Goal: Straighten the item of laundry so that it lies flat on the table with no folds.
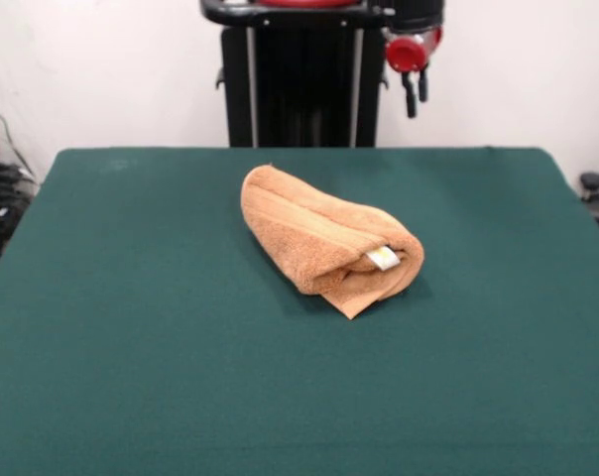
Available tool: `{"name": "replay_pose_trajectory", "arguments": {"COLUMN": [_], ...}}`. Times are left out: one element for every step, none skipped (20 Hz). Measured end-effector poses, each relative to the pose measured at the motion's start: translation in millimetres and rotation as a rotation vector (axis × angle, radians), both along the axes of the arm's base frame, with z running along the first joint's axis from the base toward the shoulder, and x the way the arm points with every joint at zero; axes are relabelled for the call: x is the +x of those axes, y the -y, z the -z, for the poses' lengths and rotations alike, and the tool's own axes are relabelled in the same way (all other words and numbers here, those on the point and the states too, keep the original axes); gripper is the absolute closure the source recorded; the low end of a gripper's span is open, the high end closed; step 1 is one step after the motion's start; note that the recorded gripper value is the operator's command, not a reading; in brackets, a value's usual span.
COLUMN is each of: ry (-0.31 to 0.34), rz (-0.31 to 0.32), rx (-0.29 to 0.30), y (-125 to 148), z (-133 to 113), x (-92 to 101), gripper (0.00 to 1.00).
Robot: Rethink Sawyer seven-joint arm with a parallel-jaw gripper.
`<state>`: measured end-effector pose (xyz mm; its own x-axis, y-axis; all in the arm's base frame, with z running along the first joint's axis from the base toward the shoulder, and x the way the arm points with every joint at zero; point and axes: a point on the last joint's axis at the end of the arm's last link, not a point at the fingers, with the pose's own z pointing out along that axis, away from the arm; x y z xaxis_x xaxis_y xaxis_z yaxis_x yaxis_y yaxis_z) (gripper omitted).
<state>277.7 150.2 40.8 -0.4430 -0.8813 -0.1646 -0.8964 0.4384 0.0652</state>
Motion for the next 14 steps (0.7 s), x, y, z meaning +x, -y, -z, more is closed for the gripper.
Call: {"name": "replay_pose_trajectory", "arguments": {"ry": [-0.004, -0.012, -0.019, -0.024, -0.040, -0.048, -0.072, -0.078, -0.090, -0.116, -0.131, -0.134, -0.165, -0.176], "rz": [0.005, 0.017, 0.031, 0.039, 0.079, 0.097, 0.155, 0.168, 0.194, 0.243, 0.261, 0.264, 0.280, 0.278], "rx": [0.008, 0.018, 0.026, 0.030, 0.044, 0.049, 0.057, 0.057, 0.058, 0.055, 0.051, 0.050, 0.037, 0.032], "y": [0.8, 2.7, 5.5, 7.0, 13.5, 16.4, 26.5, 28.8, 33.2, 42.2, 46.9, 47.7, 56.0, 58.7], "z": [-0.4, -0.7, -0.8, -0.9, -0.9, -0.7, 1.5, 2.0, 3.5, 7.0, 9.0, 9.4, 13.1, 14.6], "x": [0.2, 0.3, 0.5, 0.5, 1.7, 2.5, 4.7, 5.2, 6.1, 8.4, 8.6, 8.5, 7.4, 6.7], "gripper": [0.00, 0.00, 0.00, 0.00, 0.00, 0.00, 0.00, 0.00, 0.00, 0.00, 0.00, 0.00, 0.00, 0.00]}}
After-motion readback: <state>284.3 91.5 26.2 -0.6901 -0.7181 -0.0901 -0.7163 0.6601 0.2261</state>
